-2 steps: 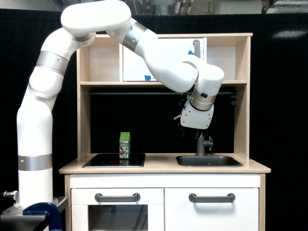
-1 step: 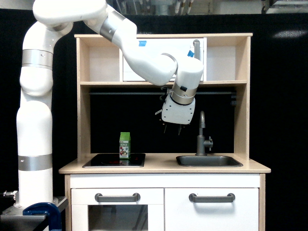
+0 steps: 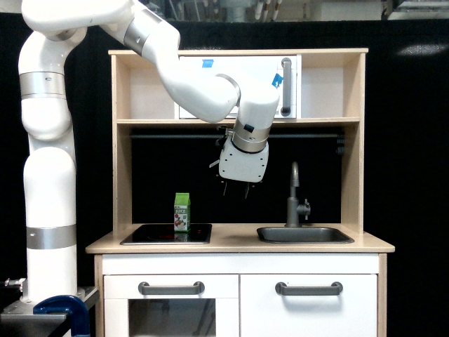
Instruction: Put the white box into the sink
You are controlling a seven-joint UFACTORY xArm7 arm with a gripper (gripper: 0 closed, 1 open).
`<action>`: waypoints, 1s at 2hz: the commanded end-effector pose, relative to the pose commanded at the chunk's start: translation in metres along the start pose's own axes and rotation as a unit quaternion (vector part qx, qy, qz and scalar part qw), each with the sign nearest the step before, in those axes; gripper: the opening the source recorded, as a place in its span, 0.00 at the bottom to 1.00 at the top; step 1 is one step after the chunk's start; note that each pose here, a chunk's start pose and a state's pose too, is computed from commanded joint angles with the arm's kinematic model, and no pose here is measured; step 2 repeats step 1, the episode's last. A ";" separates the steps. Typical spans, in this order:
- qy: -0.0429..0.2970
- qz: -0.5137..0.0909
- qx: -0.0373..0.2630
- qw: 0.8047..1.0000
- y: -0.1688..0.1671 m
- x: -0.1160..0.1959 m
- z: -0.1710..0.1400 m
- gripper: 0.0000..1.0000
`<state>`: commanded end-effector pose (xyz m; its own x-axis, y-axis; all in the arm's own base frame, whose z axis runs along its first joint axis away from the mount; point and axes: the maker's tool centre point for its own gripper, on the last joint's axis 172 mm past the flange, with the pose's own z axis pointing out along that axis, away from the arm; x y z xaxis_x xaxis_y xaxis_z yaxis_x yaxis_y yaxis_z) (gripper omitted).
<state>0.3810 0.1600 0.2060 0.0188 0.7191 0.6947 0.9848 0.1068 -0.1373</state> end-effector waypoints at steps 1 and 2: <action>0.000 0.000 0.000 1.000 0.003 -0.006 -0.011 1.00; 0.000 0.000 0.000 1.000 0.003 -0.006 -0.011 1.00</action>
